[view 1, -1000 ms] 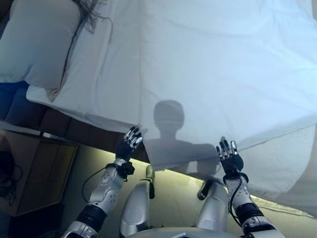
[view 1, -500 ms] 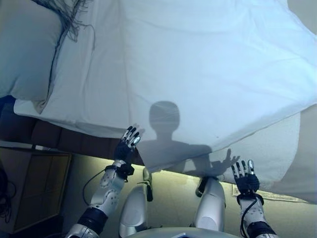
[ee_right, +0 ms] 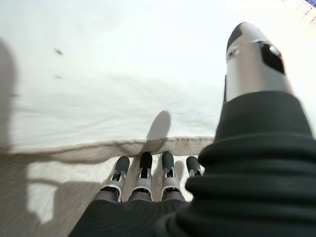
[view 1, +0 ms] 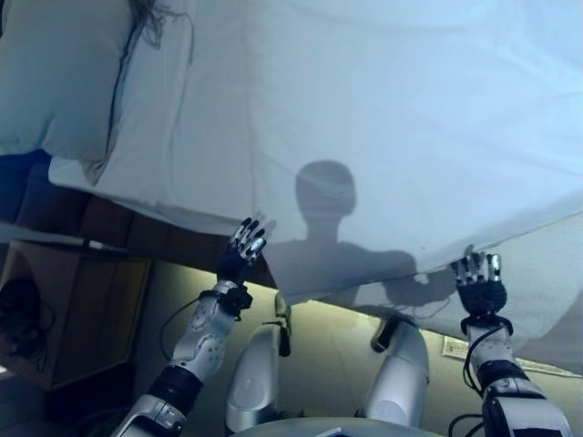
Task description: Make the bed neatly
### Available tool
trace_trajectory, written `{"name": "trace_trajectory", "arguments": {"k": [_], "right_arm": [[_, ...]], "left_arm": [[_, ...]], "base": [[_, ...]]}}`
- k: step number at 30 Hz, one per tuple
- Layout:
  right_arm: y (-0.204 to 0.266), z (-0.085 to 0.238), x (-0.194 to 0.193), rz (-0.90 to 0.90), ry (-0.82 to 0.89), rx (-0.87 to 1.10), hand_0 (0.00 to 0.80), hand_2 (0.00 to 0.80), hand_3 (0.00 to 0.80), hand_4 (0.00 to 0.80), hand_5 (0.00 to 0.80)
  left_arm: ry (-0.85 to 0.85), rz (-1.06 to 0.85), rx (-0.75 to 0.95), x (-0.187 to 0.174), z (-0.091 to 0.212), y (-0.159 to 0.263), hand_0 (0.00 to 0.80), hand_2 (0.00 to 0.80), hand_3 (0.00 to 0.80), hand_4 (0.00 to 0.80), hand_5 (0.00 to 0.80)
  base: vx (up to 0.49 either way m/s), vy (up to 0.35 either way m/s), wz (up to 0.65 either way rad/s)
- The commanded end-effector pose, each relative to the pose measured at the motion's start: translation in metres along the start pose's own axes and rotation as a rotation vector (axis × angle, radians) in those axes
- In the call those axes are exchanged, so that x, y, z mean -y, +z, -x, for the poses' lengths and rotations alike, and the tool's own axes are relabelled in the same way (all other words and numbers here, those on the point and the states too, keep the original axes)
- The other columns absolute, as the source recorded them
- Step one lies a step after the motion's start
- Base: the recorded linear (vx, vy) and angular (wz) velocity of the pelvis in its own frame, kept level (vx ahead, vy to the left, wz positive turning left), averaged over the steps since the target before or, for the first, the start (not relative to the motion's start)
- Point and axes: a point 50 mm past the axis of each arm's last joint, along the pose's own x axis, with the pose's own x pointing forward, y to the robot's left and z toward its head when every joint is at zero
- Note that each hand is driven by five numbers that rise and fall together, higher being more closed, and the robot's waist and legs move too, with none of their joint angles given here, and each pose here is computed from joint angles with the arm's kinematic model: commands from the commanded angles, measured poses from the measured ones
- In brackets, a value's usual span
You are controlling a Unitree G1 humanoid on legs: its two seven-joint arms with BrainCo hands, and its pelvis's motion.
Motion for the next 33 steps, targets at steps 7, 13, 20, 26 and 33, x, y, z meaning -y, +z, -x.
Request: {"name": "trace_trajectory", "arguments": {"k": [7,13,20,26,33], "right_arm": [[0.033,-0.011,-0.008,-0.091,0.038,0.098,0.0,0.0,0.0,0.0,0.0],[0.062,-0.025,-0.03,-0.053,0.103,0.118,0.0,0.0,0.0,0.0,0.0],[0.088,-0.035,-0.055,0.047,0.158,0.103,0.8,0.8,0.8,0.8,0.8],[0.104,-0.039,-0.067,0.092,0.196,0.09,0.8,0.8,0.8,0.8,0.8],[0.091,-0.032,-0.048,0.082,0.138,0.045,0.8,0.8,0.8,0.8,0.8]], "left_arm": [[-0.14,-0.002,0.123,0.024,-0.008,0.028,0.0,0.0,0.0,0.0,0.0],[-0.159,0.032,0.11,0.032,-0.006,0.028,0.0,0.0,0.0,0.0,0.0],[-0.152,0.07,0.068,0.031,-0.002,0.018,0.0,0.0,0.0,0.0,0.0],[-0.148,0.084,0.044,0.03,0.003,0.012,0.0,0.0,0.0,0.0,0.0],[-0.146,0.057,0.028,0.022,0.009,0.009,0.0,0.0,0.0,0.0,0.0]], "base": [[-0.039,0.008,0.08],[-0.005,0.078,0.11],[0.043,0.063,0.02],[0.076,0.029,0.03],[0.05,-0.052,0.1]]}}
